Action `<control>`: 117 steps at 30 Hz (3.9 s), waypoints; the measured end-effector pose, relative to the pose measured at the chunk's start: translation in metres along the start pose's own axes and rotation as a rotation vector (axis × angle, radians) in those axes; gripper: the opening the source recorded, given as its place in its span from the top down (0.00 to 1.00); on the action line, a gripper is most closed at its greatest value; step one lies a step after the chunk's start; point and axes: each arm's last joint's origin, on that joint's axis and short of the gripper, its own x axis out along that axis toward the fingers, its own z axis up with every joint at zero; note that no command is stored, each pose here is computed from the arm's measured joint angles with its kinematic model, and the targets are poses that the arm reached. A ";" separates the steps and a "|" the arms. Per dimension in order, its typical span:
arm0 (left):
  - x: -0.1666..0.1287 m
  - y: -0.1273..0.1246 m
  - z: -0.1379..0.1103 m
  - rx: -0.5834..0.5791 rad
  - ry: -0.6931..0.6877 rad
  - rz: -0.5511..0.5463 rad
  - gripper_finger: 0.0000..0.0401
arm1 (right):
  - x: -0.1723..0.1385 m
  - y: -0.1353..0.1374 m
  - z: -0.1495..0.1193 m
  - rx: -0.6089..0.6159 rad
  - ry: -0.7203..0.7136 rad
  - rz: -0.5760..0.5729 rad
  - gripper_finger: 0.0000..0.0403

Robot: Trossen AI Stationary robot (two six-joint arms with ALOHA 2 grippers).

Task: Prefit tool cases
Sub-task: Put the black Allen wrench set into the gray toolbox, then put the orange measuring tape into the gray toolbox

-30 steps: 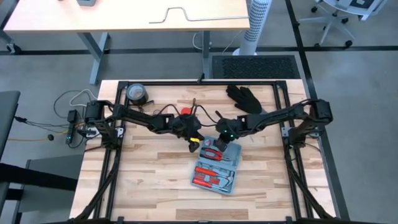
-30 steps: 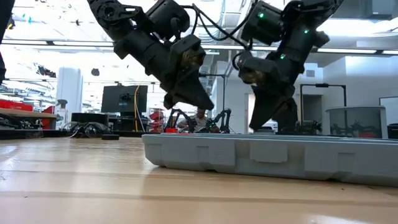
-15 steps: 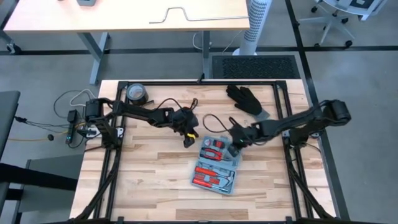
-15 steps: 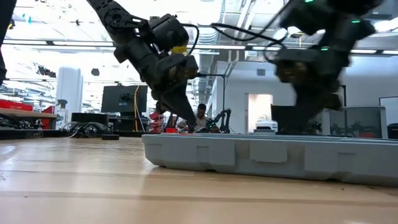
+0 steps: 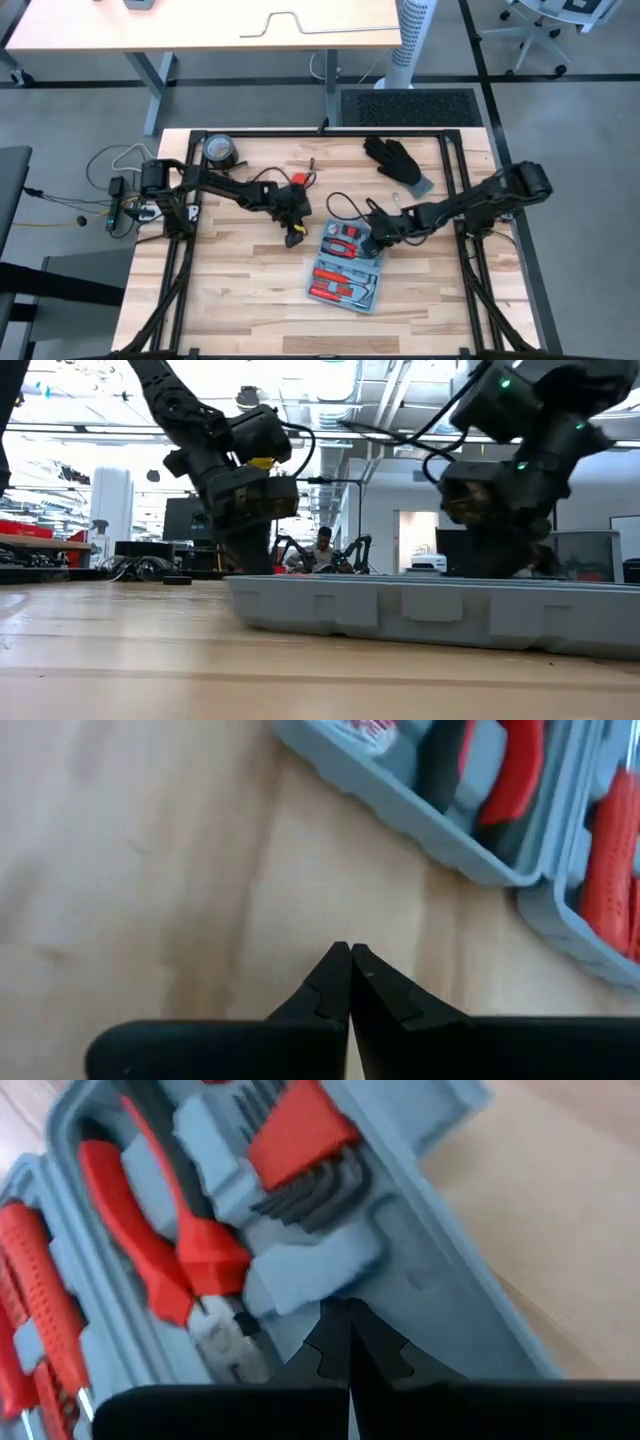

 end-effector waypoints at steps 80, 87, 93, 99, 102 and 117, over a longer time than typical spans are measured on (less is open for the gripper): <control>-0.062 0.123 0.055 0.526 0.153 0.274 0.31 | -0.039 0.000 0.098 -0.119 -0.162 0.211 0.32; -0.066 0.122 0.062 0.633 0.130 0.227 0.31 | -0.039 0.000 0.098 -0.121 -0.163 0.211 0.32; -0.068 0.124 0.062 0.681 0.160 0.271 0.31 | -0.039 0.000 0.098 -0.121 -0.162 0.211 0.32; -0.074 0.123 0.066 0.594 0.181 0.276 0.31 | -0.039 0.000 0.098 -0.124 -0.162 0.210 0.31; -0.079 0.121 0.070 0.561 0.201 0.270 0.31 | -0.039 0.000 0.098 -0.134 -0.163 0.209 0.31; -0.087 0.114 0.092 0.560 0.230 0.577 0.32 | -0.039 0.000 0.098 -0.117 -0.163 0.211 0.31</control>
